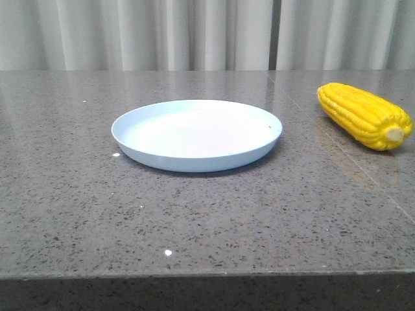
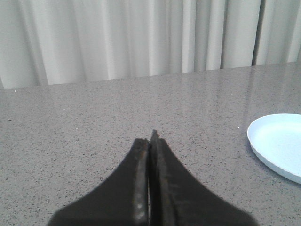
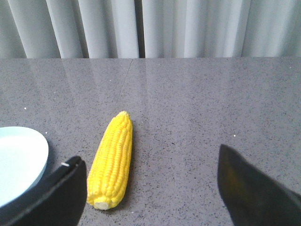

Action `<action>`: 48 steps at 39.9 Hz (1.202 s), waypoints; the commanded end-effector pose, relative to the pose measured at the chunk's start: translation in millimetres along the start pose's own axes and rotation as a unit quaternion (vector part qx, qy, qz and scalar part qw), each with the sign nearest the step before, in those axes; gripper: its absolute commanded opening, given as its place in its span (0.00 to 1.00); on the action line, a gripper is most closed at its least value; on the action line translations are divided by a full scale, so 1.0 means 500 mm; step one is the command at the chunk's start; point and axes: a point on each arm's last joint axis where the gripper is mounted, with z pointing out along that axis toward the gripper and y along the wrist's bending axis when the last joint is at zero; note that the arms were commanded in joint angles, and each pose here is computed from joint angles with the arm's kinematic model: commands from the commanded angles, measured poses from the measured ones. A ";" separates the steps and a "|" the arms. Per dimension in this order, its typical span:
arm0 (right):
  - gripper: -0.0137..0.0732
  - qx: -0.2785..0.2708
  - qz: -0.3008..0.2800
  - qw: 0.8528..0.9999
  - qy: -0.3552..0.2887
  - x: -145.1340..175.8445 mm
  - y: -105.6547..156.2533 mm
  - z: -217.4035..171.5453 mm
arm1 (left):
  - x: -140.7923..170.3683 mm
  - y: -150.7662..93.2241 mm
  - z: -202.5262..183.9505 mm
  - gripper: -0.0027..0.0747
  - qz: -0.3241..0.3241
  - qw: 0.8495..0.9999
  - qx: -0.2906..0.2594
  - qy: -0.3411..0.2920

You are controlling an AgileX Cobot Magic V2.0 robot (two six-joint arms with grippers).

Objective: Place corn on plate with both arms

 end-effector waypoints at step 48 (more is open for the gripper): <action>0.57 -0.059 0.074 0.919 0.382 0.005 0.067 0.476 | -0.031 0.000 -0.004 0.01 0.002 0.999 0.002 -0.051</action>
